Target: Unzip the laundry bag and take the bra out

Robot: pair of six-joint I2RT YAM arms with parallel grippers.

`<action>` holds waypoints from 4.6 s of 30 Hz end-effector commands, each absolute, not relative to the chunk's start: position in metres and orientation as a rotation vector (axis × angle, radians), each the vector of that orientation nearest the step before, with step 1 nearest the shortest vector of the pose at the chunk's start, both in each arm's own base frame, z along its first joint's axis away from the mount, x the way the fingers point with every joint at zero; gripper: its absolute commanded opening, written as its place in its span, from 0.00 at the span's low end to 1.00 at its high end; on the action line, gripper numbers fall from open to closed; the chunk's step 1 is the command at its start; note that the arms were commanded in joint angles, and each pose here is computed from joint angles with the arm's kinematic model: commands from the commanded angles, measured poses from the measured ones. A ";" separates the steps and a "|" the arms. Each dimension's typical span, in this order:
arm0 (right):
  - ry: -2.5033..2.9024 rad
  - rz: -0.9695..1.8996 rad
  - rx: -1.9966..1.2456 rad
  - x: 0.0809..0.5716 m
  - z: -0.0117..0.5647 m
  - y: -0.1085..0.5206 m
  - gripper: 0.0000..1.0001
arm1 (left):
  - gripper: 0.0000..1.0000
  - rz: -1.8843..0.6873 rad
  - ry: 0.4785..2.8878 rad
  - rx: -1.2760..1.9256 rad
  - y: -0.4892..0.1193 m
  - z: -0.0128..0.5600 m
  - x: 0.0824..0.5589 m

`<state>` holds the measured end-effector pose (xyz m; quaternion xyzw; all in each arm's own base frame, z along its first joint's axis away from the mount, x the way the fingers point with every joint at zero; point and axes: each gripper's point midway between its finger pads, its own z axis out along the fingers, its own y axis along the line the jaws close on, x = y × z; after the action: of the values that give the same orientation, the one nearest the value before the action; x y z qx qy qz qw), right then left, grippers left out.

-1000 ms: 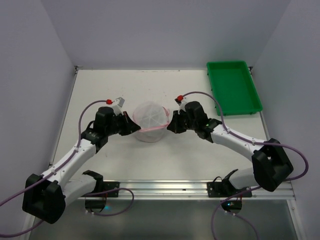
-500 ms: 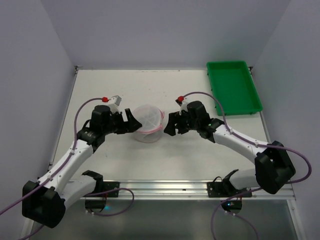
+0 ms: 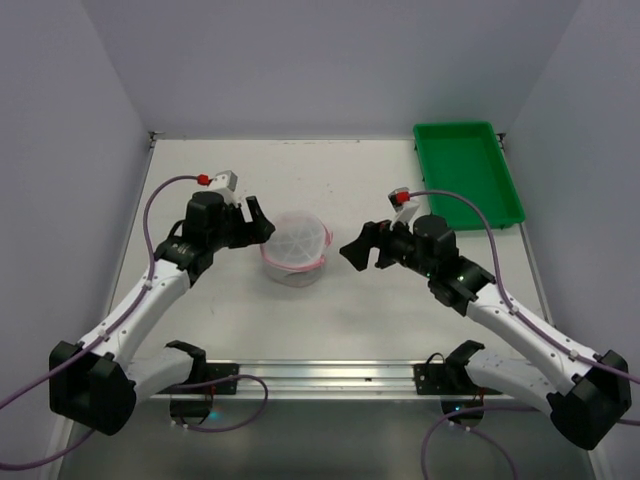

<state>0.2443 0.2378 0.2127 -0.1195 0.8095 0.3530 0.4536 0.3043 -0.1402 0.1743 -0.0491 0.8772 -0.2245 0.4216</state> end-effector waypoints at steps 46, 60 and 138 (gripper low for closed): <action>2.401 0.850 0.032 0.303 0.058 0.296 0.80 | 0.60 -0.894 2.075 -0.009 -0.188 0.199 0.311; 2.340 0.850 0.024 0.305 0.087 0.291 0.87 | 0.52 -1.021 2.067 0.086 -0.234 0.215 0.301; 2.271 0.552 -0.641 0.297 0.061 0.390 0.36 | 0.01 -0.324 2.267 0.011 -0.158 0.145 0.273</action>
<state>0.2960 0.3987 0.0669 -0.2526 0.8667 0.2383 0.3581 0.2629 -0.1564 0.1308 0.0214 0.9161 -0.1134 0.3839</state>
